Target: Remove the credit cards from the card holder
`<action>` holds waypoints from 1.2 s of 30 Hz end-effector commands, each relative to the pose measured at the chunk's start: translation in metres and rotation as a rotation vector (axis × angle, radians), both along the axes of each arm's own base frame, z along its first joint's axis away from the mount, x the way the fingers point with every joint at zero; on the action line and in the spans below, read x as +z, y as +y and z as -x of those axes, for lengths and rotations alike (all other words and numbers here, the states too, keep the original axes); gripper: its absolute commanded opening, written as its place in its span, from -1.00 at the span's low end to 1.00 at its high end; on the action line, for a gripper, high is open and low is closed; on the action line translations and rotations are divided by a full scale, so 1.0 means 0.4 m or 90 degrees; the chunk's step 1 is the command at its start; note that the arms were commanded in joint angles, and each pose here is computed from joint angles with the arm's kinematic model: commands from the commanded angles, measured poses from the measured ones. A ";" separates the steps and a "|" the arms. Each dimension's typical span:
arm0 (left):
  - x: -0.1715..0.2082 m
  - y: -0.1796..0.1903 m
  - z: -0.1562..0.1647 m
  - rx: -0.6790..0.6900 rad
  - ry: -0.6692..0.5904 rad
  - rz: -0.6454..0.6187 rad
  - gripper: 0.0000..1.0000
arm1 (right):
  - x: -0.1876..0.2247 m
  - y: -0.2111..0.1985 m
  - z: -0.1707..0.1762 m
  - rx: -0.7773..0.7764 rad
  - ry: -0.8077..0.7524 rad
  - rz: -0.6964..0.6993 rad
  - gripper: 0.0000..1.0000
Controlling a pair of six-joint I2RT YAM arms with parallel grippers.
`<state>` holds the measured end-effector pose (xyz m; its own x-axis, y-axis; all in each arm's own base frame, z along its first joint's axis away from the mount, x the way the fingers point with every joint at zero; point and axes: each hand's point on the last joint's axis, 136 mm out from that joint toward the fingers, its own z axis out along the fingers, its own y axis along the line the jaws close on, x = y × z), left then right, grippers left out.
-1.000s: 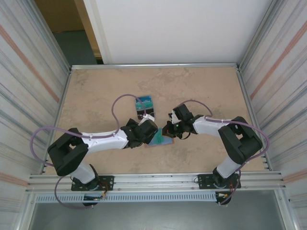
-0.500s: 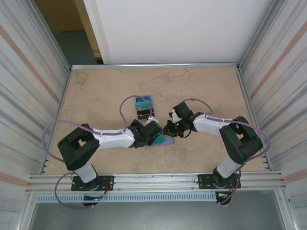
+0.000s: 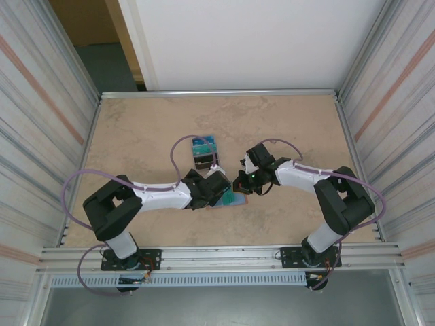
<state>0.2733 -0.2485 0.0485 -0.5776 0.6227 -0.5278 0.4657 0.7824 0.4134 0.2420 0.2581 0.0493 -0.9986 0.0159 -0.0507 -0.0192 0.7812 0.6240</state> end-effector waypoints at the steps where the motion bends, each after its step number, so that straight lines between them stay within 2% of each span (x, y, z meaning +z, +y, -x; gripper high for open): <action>1: -0.005 -0.014 -0.005 0.003 -0.001 0.003 0.97 | 0.024 0.011 -0.004 0.006 -0.014 -0.023 -0.92; 7: -0.022 -0.016 -0.001 0.009 0.011 0.009 0.97 | 0.015 0.037 0.000 0.010 -0.012 -0.037 -0.77; 13: -0.024 -0.014 0.003 0.015 0.014 0.016 0.97 | -0.009 0.050 0.004 0.011 -0.003 -0.025 -0.70; 15: -0.022 -0.011 0.005 0.016 0.014 0.018 0.97 | -0.015 0.051 0.004 0.011 -0.004 -0.018 -0.77; 17: -0.018 -0.007 0.007 0.018 0.013 0.018 0.97 | -0.015 0.048 0.001 0.011 -0.008 -0.006 -0.92; 21: 0.006 0.008 0.006 0.027 -0.002 0.023 0.97 | 0.000 0.026 -0.006 0.015 -0.031 0.031 -1.00; 25: 0.065 0.035 -0.003 0.041 -0.031 0.046 0.97 | 0.040 0.004 -0.010 0.031 -0.073 0.060 -1.00; 30: 0.174 0.071 -0.017 0.049 -0.084 0.114 0.97 | 0.110 -0.008 -0.014 0.056 -0.142 0.062 -1.00; 36: 0.305 0.084 -0.004 -0.019 -0.114 0.255 0.97 | 0.191 0.004 -0.006 0.116 -0.217 0.046 -1.00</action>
<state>0.2793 -0.2111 0.1539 -0.4899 0.3795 -0.7849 0.3672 0.9064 0.2091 0.2474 0.2586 0.1080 -0.9461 -0.0978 -0.3089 -0.2585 0.8025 0.5378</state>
